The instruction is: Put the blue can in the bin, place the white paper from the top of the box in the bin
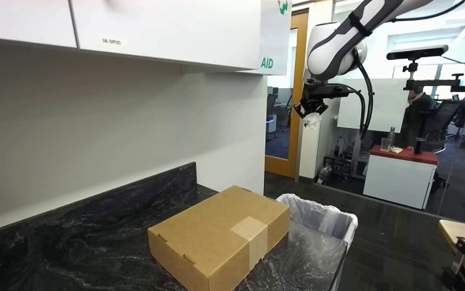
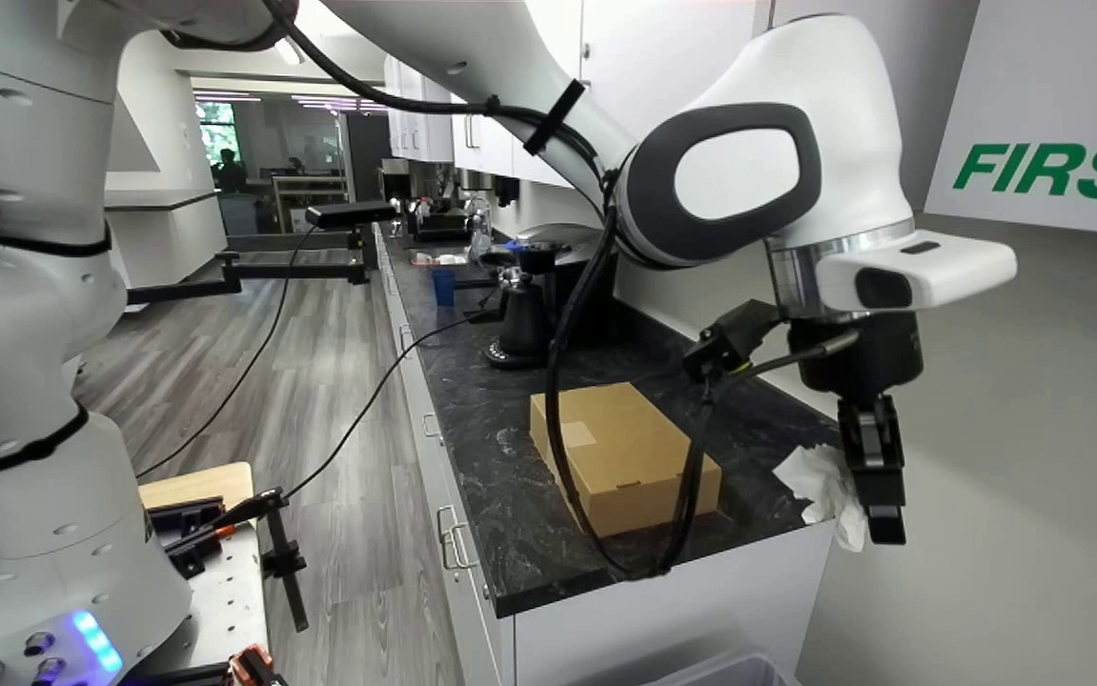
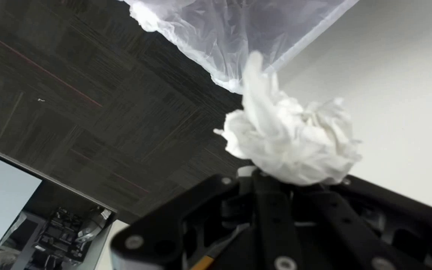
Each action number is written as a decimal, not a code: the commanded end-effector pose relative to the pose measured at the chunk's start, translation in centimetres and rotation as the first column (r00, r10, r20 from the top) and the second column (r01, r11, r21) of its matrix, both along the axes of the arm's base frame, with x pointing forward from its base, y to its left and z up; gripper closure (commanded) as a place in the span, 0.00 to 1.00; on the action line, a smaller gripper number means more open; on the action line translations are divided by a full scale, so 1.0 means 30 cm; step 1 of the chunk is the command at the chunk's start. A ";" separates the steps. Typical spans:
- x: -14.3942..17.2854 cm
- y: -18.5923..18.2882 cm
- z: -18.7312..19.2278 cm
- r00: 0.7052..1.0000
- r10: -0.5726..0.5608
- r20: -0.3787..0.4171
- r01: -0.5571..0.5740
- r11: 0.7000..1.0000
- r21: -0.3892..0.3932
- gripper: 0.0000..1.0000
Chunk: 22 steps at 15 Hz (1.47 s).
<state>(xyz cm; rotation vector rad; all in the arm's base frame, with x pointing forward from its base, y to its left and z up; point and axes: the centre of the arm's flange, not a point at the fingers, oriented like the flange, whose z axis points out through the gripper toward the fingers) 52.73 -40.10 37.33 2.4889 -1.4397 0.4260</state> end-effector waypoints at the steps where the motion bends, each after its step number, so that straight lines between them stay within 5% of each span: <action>1: 0.046 -0.096 -0.032 0.998 0.009 -0.063 -0.008 1.000 0.003 0.71; 13: 0.098 -0.147 -0.077 0.993 0.004 -0.121 -0.007 1.000 -0.026 0.02; 22: 0.094 -0.112 -0.104 0.994 -0.002 -0.106 -0.002 0.999 -0.032 0.00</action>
